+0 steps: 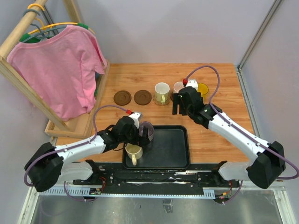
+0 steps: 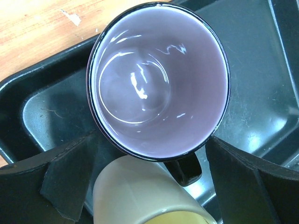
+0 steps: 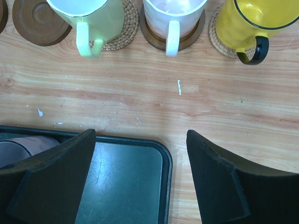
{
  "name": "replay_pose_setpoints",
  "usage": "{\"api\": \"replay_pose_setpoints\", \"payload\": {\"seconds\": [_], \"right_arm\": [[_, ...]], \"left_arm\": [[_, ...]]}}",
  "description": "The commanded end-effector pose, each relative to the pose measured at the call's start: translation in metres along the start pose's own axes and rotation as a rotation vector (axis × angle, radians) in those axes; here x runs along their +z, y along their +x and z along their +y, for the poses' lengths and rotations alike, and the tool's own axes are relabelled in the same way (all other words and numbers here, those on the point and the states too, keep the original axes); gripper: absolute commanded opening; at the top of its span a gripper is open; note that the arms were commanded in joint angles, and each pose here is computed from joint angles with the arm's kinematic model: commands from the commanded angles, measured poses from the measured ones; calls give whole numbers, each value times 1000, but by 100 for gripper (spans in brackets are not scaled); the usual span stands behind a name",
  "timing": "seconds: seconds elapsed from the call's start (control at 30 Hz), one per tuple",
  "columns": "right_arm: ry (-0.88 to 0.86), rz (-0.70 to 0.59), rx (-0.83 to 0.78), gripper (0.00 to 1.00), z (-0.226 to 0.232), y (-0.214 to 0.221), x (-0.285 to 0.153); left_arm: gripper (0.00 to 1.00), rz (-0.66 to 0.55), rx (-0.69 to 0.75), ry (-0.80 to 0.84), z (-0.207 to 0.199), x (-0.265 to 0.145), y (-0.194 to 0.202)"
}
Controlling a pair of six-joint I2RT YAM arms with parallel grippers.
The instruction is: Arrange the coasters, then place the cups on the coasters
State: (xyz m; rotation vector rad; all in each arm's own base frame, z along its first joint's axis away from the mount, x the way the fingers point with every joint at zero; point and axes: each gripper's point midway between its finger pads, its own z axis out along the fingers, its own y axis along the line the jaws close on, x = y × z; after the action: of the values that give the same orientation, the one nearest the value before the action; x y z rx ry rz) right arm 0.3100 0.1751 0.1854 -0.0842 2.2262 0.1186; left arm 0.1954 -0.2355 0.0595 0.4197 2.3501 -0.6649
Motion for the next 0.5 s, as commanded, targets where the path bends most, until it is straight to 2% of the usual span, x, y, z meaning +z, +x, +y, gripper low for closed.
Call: {"api": "replay_pose_setpoints", "payload": {"seconds": [0.0, 0.23, 0.47], "right_arm": [[-4, -35, 18, 80, 2, -6, -6], [-10, -32, 21, 80, 4, -5, -3], [-7, -23, 12, 81, 4, -3, 0]], "left_arm": [[100, -53, 31, -19, -4, 3, -21], [96, -46, 55, -70, 0, 5, -33], [85, -36, 101, -124, 9, 11, -36]]}}
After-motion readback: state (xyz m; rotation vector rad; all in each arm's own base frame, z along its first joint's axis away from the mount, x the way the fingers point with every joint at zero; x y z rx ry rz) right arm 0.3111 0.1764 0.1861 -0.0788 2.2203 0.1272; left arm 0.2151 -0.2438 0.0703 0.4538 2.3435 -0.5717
